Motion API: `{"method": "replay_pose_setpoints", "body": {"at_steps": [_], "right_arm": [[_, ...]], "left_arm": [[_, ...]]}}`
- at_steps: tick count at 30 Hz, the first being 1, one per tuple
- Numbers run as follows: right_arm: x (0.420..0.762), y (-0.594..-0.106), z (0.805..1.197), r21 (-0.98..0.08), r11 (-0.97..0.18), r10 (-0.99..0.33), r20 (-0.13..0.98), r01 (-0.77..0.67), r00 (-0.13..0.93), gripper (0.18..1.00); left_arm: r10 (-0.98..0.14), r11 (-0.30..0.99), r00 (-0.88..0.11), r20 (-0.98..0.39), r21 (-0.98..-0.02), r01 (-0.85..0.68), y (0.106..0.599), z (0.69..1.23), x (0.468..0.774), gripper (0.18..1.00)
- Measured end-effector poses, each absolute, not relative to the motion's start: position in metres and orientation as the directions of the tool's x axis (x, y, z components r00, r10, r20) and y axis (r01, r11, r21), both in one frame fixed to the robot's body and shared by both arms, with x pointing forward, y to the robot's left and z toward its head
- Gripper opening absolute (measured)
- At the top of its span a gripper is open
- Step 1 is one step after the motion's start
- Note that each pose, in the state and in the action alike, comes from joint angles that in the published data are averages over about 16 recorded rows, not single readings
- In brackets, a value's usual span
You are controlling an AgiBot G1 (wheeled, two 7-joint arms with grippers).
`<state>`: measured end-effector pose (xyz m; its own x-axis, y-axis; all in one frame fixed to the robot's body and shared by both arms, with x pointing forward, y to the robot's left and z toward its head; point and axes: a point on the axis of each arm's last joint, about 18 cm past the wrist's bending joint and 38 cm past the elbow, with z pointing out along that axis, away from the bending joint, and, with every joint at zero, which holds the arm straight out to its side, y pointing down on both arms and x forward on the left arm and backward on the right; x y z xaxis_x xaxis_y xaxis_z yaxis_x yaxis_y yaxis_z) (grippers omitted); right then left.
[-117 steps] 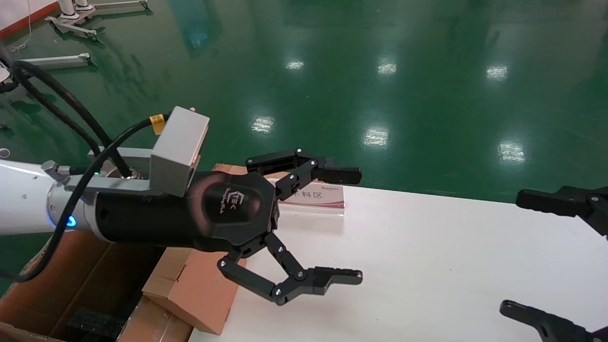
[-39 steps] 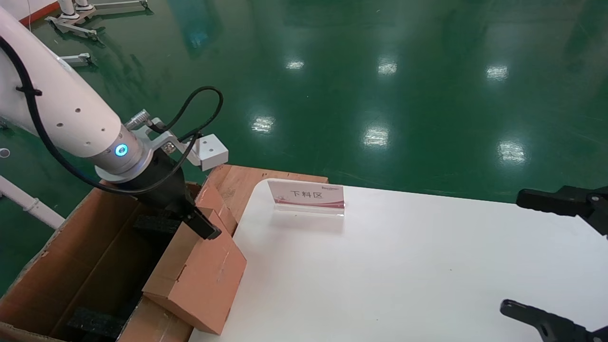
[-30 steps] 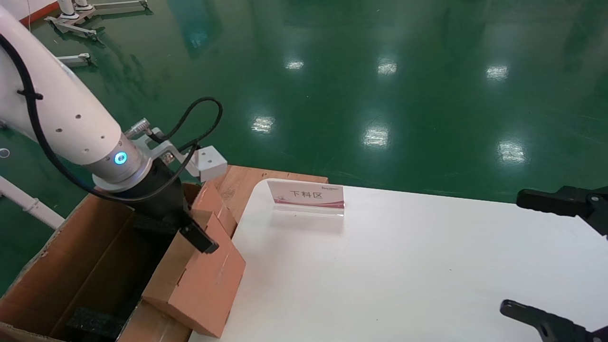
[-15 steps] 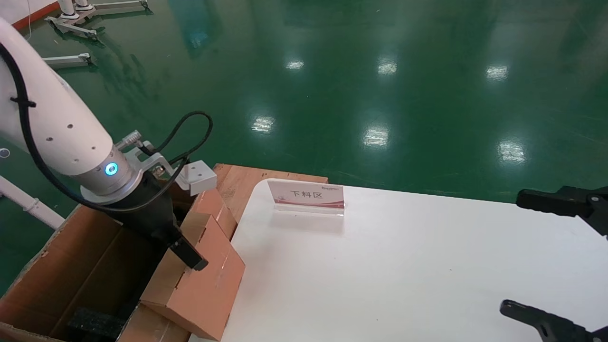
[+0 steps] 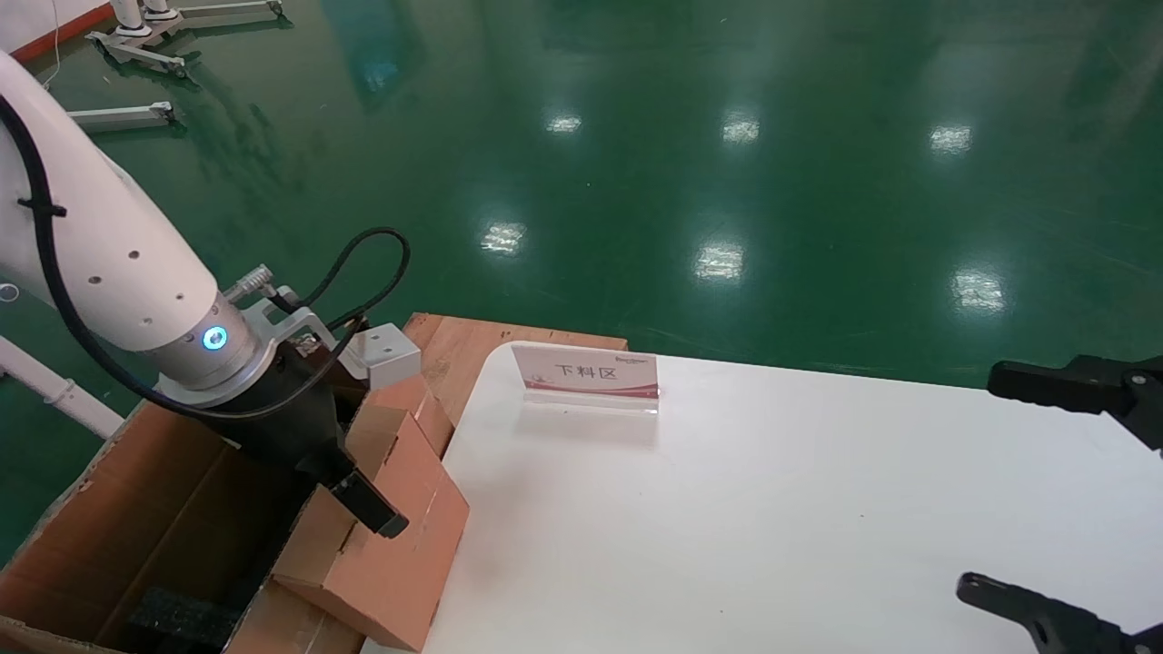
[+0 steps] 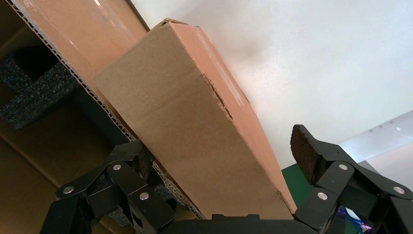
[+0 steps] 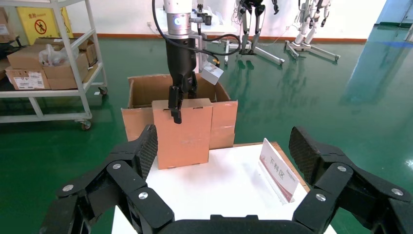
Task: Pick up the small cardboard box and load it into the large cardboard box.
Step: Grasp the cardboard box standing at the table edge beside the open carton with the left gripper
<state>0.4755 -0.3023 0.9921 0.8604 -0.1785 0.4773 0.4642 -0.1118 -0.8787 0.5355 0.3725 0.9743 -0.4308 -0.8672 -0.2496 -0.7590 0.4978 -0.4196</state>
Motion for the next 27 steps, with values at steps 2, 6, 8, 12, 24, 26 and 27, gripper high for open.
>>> {"method": "replay_pose_setpoints", "body": {"at_steps": [2,6,8,12,24,26,27], "right_arm": [[0.4755,-0.3023,0.9921,-0.879,-0.112,-0.179,0.477,0.464,0.86,1.0],[0.4755,-0.3023,0.9922,-0.879,-0.112,-0.179,0.477,0.464,0.86,1.0],[0.4755,-0.3023,0.9922,-0.879,-0.112,-0.179,0.477,0.464,0.86,1.0],[0.4755,-0.3023,0.9922,-0.879,-0.112,-0.179,0.477,0.464,0.86,0.999],[0.4755,-0.3023,0.9921,-0.879,-0.112,-0.179,0.477,0.464,0.86,0.942],[0.4755,-0.3023,0.9921,-0.879,-0.112,-0.179,0.477,0.464,0.86,0.915],[0.4755,-0.3023,0.9921,-0.879,-0.112,-0.179,0.477,0.464,0.86,0.901]], "left_arm": [[-0.867,0.498,-0.432,-0.248,-0.421,-0.758,0.3724,0.9741,0.5355,1.0],[-0.867,0.498,-0.432,-0.246,-0.422,-0.758,0.3722,0.9741,0.5355,0.999],[-0.867,0.498,-0.432,-0.247,-0.421,-0.758,0.3723,0.9741,0.5356,0.998],[-0.867,0.499,-0.432,-0.25,-0.42,-0.758,0.3723,0.9743,0.5357,0.994],[-0.866,0.5,-0.431,-0.254,-0.417,-0.759,0.3725,0.9745,0.5358,0.918],[-0.866,0.501,-0.431,-0.254,-0.417,-0.759,0.3726,0.9745,0.5358,0.889],[-0.866,0.501,-0.431,-0.255,-0.417,-0.759,0.3726,0.9745,0.5358,0.875]]}}
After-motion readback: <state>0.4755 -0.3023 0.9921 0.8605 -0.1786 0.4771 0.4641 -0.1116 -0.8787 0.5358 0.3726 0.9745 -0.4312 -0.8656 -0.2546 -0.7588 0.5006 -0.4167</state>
